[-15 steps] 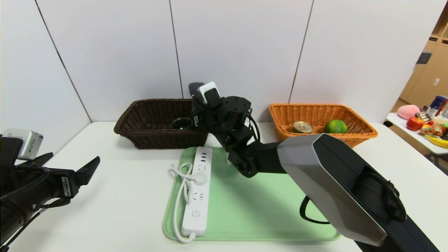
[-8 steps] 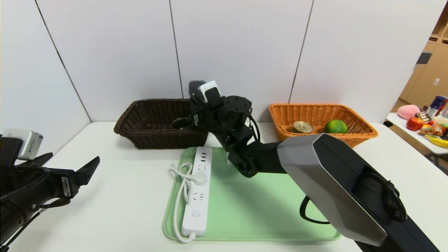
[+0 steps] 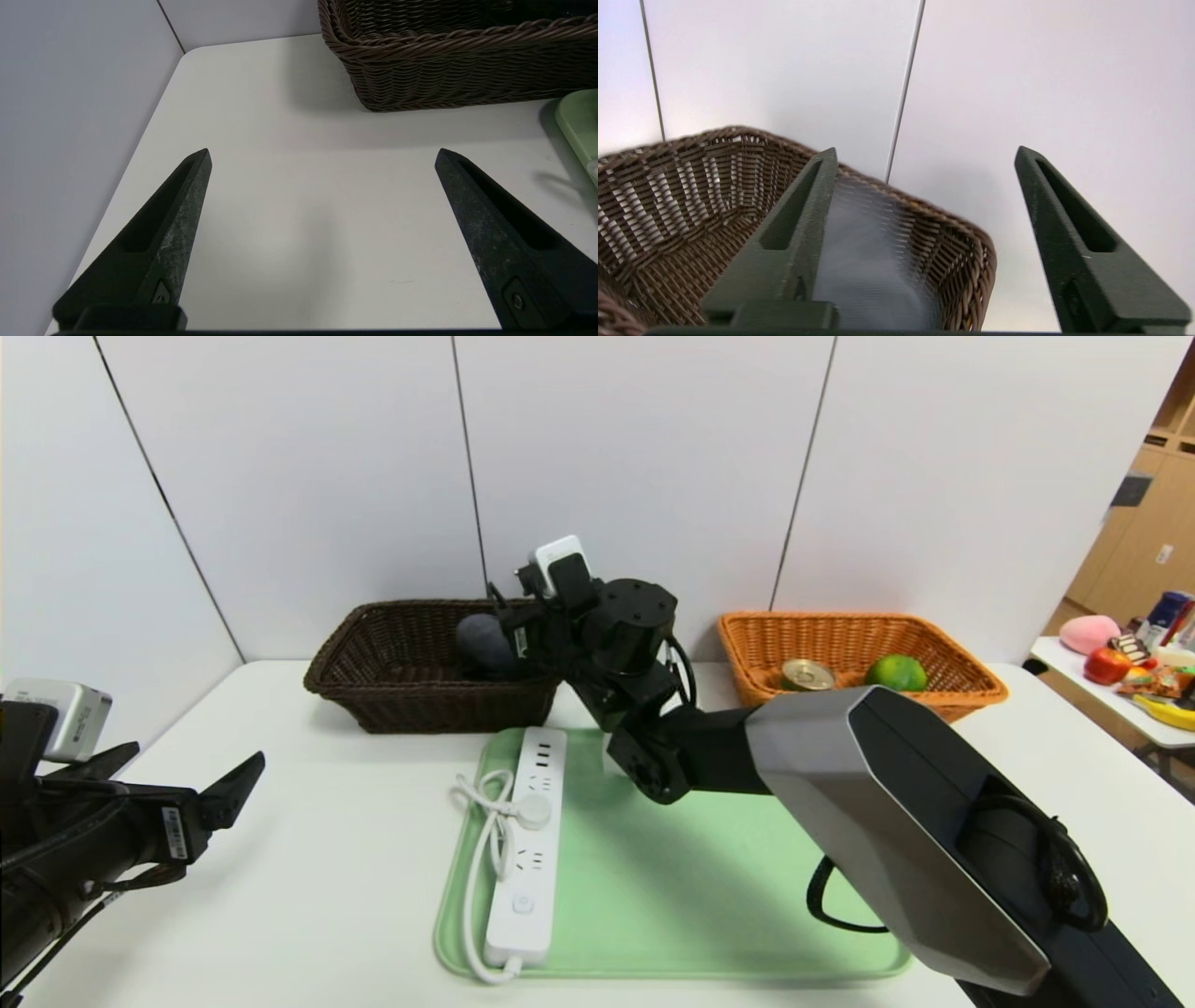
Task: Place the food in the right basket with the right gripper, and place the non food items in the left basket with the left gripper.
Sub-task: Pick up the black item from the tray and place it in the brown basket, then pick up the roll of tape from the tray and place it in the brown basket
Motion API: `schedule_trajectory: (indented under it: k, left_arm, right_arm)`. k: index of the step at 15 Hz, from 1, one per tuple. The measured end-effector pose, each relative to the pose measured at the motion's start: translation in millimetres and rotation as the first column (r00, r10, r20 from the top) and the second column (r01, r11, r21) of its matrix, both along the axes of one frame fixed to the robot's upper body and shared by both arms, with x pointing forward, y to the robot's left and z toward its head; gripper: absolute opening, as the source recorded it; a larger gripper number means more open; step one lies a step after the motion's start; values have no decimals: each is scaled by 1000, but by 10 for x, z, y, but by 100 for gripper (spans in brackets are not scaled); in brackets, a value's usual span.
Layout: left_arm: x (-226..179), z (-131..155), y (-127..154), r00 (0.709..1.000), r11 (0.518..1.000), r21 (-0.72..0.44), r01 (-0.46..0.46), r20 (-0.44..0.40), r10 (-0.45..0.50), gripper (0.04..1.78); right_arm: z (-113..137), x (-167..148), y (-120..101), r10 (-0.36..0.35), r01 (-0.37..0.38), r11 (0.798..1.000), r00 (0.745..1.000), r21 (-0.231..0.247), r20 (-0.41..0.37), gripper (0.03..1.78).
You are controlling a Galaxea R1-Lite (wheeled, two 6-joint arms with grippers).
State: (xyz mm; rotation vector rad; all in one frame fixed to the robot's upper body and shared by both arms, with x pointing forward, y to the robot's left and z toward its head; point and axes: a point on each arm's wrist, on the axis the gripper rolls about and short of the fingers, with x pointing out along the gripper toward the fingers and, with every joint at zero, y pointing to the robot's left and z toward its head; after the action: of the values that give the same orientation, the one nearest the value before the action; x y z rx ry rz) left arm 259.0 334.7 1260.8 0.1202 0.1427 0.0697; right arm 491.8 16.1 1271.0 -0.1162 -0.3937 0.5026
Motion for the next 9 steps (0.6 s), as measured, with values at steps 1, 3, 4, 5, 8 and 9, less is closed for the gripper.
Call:
schedule_trajectory:
  k: [1,3,4,5,8,9]
  left_arm:
    - [-1,1,0,1000,1000,0,0,0,0,169]
    - [-3,4,0,1000,1000,0,-1,2,1,169]
    - [-4,5,0,1000,1000,0,-1,3,1,169]
    - [-5,5,0,1000,1000,-1,-1,3,1,169]
    - [2,21,2,1000,1000,-4,-3,11,3,169]
    - [7,32,2,1000,1000,-4,-3,15,3,169]
  right_arm:
    - [31,-9,-5,0,0,1000,1000,5,6,140]
    - [77,-25,-9,2,-2,1000,1000,11,12,147]
    - [111,-33,-16,2,-2,1000,1000,19,17,150]
    - [154,-43,-28,1,-1,1000,1000,29,24,152]
    - [388,-56,-148,-18,15,998,999,67,46,158]
    - [526,-67,-229,-30,25,997,998,79,55,160]
